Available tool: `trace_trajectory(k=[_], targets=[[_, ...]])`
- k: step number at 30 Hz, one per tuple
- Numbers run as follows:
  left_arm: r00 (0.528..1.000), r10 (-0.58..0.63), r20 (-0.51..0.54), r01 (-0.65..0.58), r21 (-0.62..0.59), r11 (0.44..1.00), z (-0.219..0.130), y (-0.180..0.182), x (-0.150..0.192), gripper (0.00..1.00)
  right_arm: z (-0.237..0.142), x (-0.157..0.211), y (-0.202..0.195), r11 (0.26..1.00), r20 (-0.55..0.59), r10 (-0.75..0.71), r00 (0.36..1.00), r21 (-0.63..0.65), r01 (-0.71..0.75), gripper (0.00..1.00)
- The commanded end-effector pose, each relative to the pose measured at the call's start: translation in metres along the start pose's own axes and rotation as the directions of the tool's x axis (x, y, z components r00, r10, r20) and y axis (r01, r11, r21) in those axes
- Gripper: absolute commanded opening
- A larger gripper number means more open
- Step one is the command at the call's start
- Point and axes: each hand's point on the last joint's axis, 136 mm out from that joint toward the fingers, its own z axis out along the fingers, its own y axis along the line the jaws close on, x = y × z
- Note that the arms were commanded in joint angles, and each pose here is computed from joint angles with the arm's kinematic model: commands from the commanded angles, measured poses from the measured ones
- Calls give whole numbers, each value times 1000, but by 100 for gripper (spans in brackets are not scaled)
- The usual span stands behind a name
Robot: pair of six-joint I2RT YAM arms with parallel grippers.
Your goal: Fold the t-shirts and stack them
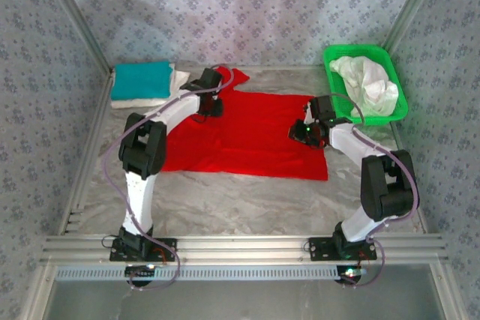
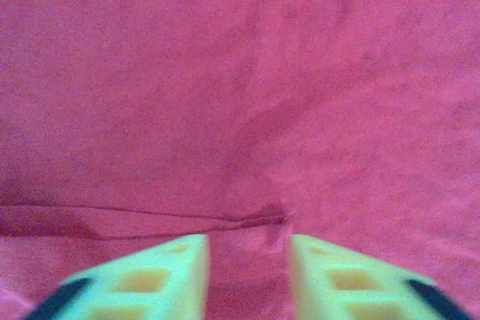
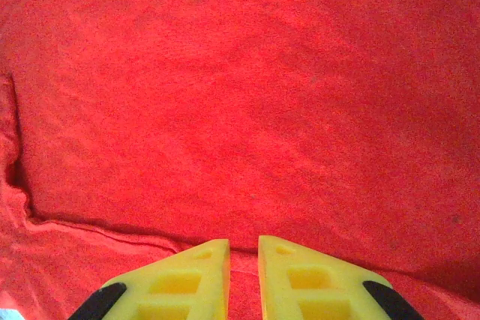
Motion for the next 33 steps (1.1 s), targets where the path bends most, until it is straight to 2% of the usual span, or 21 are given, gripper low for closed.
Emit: trace_trajectory(k=[1, 6, 10, 11, 13, 15, 19, 24, 26, 33], targets=[[996, 32, 82, -31, -15, 999, -30, -2, -22, 49, -9, 0, 5, 1000, -1, -14, 1000, -7, 14, 20], [972, -24, 234, 27, -11, 1000, -88, 11, -29, 52, -8, -2, 7, 1000, 1, -14, 1000, -13, 14, 20], [946, -191, 264, 188, 36, 982, -115, 44, 6, 49, -11, 0, 10, 999, 11, -30, 999, -13, 30, 20], [941, -225, 253, 223, 40, 974, -116, 53, 19, 44, -13, 0, 12, 999, 20, -41, 999, -20, 42, 14], [934, -293, 205, 294, 28, 956, -112, 73, 51, 32, -18, 3, 14, 998, 39, -62, 997, -16, 63, 0], [927, -345, 146, 348, 6, 938, -103, 90, 81, 22, -16, 11, 13, 998, 26, -65, 998, -8, 66, 0], [909, -413, 56, 415, -30, 910, -80, 113, 127, 13, 5, 36, 5, 999, -68, -47, 997, 24, 49, 0], [894, -448, -9, 446, -60, 893, -64, 120, 154, 11, 8, 52, 2, 997, -68, -14, 998, 68, 19, 0], [880, -474, -29, 471, -66, 880, -58, 124, 164, 11, 8, 59, -8, 993, -75, 10, 997, 116, -1, 0], [840, -533, -97, 524, -104, 845, -40, 129, 201, 11, 17, 71, -35, 985, -80, 90, 993, 153, -77, 0]])
